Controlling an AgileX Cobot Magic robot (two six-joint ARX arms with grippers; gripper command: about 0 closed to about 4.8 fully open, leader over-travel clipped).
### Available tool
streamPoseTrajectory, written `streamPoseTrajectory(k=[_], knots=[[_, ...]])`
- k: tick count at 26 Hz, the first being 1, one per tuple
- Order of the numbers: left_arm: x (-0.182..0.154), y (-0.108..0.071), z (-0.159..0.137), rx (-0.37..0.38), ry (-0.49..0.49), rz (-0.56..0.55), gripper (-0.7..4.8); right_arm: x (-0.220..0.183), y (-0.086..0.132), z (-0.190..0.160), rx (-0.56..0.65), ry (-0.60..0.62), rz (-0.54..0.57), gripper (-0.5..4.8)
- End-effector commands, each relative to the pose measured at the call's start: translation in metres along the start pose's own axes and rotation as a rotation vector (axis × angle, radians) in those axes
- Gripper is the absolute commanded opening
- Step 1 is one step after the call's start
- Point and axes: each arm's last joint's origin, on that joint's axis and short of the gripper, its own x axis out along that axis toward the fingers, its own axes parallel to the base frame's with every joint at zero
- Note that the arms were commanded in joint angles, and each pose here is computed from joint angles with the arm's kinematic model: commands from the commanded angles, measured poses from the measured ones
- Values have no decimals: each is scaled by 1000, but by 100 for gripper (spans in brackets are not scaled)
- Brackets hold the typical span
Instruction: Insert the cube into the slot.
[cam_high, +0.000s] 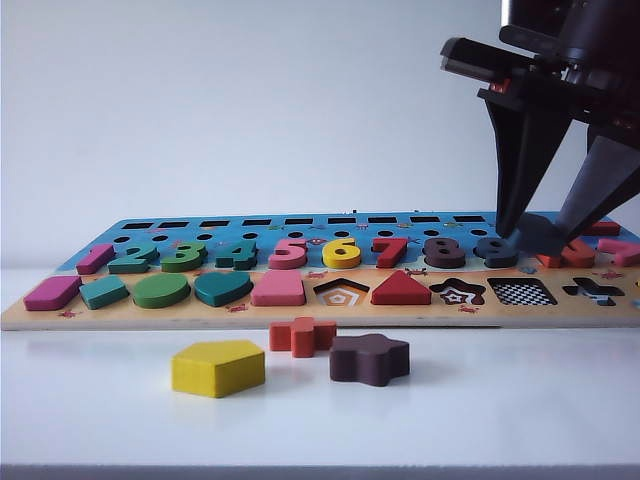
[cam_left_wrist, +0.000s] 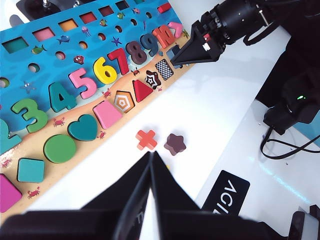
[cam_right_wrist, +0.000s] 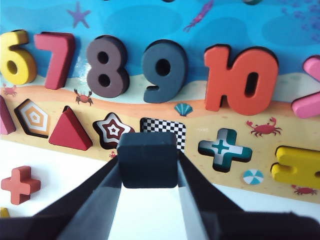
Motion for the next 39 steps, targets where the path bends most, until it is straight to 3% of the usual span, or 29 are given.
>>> streamPoseTrajectory(k=[1, 8, 39], knots=[[0, 0, 2, 19, -13, -7, 10, 3, -3, -1, 4, -1, -2, 57], [0, 0, 2, 19, -13, -7, 10, 10, -3, -1, 2, 16, -3, 27], [0, 0, 2, 19, -13, -7, 10, 25, -2, 3, -7, 17, -50, 20]])
